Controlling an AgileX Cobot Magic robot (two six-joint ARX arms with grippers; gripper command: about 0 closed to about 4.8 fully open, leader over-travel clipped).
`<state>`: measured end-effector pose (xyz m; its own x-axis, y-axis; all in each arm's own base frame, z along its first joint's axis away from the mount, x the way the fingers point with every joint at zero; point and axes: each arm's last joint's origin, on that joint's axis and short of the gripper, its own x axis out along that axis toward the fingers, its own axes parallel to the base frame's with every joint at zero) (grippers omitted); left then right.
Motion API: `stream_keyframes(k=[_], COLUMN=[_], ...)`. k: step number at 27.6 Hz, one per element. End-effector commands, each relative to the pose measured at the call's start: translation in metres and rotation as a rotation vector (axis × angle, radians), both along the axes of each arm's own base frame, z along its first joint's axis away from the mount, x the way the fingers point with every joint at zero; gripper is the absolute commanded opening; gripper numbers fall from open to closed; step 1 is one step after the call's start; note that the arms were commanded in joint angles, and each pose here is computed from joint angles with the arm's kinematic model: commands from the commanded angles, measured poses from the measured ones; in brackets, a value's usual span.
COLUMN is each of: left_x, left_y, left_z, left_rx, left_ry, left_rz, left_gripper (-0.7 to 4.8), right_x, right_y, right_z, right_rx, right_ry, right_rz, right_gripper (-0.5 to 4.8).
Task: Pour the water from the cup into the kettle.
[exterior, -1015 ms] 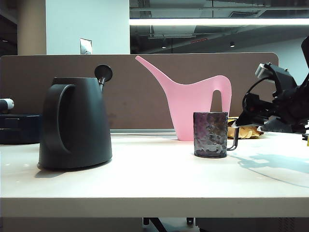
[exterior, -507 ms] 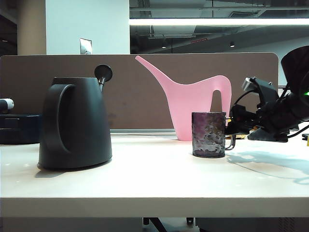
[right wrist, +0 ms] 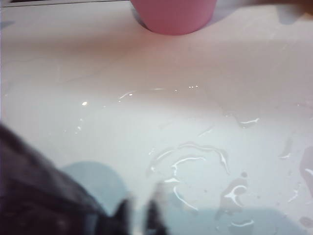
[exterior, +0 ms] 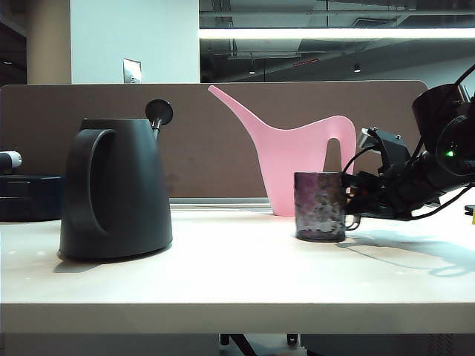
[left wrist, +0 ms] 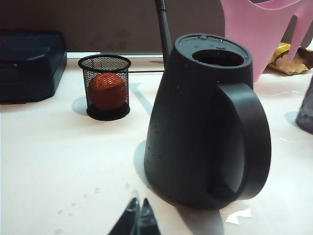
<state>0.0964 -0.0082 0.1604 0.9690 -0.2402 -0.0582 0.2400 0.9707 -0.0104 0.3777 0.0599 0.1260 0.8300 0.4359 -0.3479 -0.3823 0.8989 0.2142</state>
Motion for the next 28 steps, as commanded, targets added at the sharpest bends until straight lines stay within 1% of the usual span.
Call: stream_keyframes(k=[1, 7, 11, 14, 15, 17, 22, 25, 28], left_x=[0.0, 0.0, 0.0, 0.0, 0.0, 0.0, 0.0, 0.0, 0.0], left_y=[0.0, 0.0, 0.0, 0.0, 0.0, 0.0, -0.001, -0.001, -0.001], left_z=[0.002, 0.002, 0.002, 0.002, 0.002, 0.002, 0.002, 0.002, 0.002], left_rx=[-0.003, -0.003, -0.003, -0.003, -0.003, -0.003, -0.005, -0.005, -0.005], left_ry=[-0.013, -0.013, -0.013, -0.013, -0.013, -0.013, -0.013, -0.013, -0.013], left_rz=[-0.001, -0.001, -0.001, -0.002, -0.003, -0.002, -0.028, -0.028, -0.028], left_gripper=[-0.05, -0.05, -0.05, -0.06, -0.05, -0.05, -0.05, -0.05, -0.05], right_x=[0.001, 0.001, -0.003, -0.01, -0.014, -0.017, -0.016, -0.014, -0.015], right_y=[0.001, 0.001, 0.0, -0.001, 0.002, 0.008, 0.035, 0.054, 0.072], right_z=[0.005, 0.008, 0.032, 0.065, 0.08, 0.096, 0.142, 0.166, 0.186], right_rx=[0.007, 0.01, 0.012, 0.024, 0.027, 0.013, -0.076, -0.098, -0.143], right_ry=[-0.027, -0.038, -0.083, -0.167, -0.192, -0.198, -0.22, -0.221, -0.256], right_rz=[0.01, 0.011, 0.004, 0.005, 0.013, 0.013, 0.081, 0.075, 0.071], right_gripper=[-0.03, -0.03, -0.03, -0.03, -0.04, -0.04, -0.04, -0.04, -0.04])
